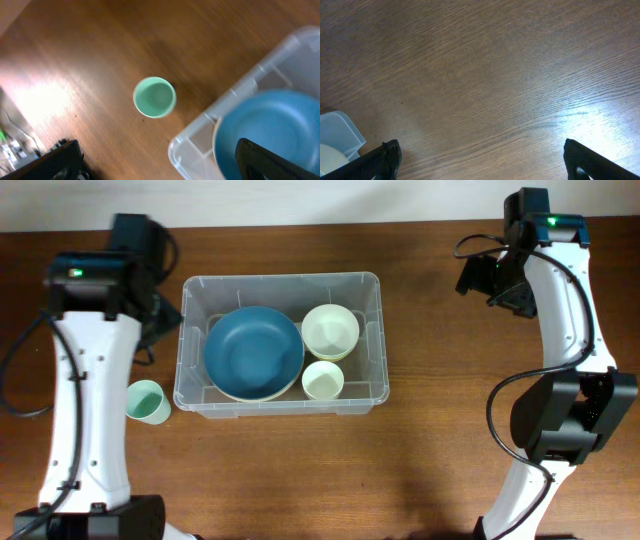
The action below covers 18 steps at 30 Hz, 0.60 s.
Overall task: Pack container
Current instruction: 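Carry the cream cup into the bin and drop it into the grey cup, then move the left gripper to the mint-green cup and grasp it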
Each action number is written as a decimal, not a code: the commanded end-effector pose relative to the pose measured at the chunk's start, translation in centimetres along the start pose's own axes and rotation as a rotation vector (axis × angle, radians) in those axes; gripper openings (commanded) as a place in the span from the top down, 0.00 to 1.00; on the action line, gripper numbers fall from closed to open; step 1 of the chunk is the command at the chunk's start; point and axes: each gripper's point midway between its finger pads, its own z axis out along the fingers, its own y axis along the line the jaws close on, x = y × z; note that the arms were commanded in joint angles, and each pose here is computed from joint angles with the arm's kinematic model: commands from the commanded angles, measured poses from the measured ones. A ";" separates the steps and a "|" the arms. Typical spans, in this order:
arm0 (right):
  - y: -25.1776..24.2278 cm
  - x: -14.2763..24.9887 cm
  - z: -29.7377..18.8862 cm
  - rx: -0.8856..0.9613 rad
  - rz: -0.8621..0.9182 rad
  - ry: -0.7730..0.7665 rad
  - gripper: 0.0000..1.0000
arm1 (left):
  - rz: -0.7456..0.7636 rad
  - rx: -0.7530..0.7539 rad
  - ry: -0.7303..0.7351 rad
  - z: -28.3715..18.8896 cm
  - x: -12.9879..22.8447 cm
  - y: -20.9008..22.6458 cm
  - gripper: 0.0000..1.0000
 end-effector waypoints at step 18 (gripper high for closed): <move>-0.1 0.0 0.0 0.000 -0.005 0.001 0.01 | -0.293 -0.089 0.417 17.5 8.6 3.1 0.01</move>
